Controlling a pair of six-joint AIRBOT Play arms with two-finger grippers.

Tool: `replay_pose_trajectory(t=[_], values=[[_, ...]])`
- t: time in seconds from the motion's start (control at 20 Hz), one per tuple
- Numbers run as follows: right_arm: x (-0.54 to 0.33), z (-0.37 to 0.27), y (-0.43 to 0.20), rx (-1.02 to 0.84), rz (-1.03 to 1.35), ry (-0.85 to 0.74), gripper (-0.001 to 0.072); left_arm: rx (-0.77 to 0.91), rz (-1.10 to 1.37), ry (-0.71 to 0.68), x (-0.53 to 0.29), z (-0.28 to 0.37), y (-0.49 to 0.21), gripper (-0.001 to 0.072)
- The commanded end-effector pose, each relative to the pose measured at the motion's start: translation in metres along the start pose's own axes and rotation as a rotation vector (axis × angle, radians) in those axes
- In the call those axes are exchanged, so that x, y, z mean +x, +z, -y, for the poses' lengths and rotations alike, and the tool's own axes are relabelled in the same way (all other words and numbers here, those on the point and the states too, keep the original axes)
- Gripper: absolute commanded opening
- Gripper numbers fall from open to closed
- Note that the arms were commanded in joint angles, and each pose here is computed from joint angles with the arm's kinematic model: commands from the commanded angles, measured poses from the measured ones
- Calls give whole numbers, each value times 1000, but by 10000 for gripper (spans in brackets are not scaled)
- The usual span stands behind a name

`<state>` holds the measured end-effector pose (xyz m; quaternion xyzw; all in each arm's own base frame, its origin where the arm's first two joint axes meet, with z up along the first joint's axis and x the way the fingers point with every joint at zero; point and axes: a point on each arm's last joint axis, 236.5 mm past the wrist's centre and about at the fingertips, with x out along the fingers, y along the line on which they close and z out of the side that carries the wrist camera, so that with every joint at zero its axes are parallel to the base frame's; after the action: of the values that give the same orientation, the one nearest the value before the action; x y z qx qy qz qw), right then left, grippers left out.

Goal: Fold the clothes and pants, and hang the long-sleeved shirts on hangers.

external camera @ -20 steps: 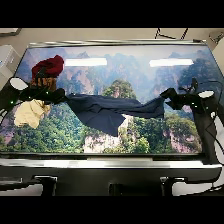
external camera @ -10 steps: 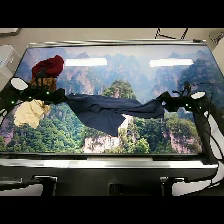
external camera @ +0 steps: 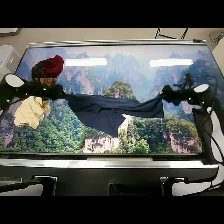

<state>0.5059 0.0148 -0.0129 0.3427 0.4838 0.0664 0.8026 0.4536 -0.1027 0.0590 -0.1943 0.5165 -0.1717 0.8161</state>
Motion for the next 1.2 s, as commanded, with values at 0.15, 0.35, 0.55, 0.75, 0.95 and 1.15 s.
replay_pose_trajectory(t=[0.15,0.35,0.55,0.75,0.95,1.15], values=[[-220,-168,103,-425,514,63,33,354,653,-50,-227,137,132,29],[-404,-244,68,-636,886,-1,34,512,1111,-87,-425,232,106,29],[-485,-249,4,-647,1002,-77,34,546,1395,-138,-528,266,44,28],[-478,-209,-25,-557,877,-199,34,567,1444,-138,-549,273,23,28],[-339,-104,-69,-332,260,-333,34,504,1052,3,-420,211,58,29],[-183,-2,-108,-133,-62,-338,35,307,616,53,-218,107,75,30]])
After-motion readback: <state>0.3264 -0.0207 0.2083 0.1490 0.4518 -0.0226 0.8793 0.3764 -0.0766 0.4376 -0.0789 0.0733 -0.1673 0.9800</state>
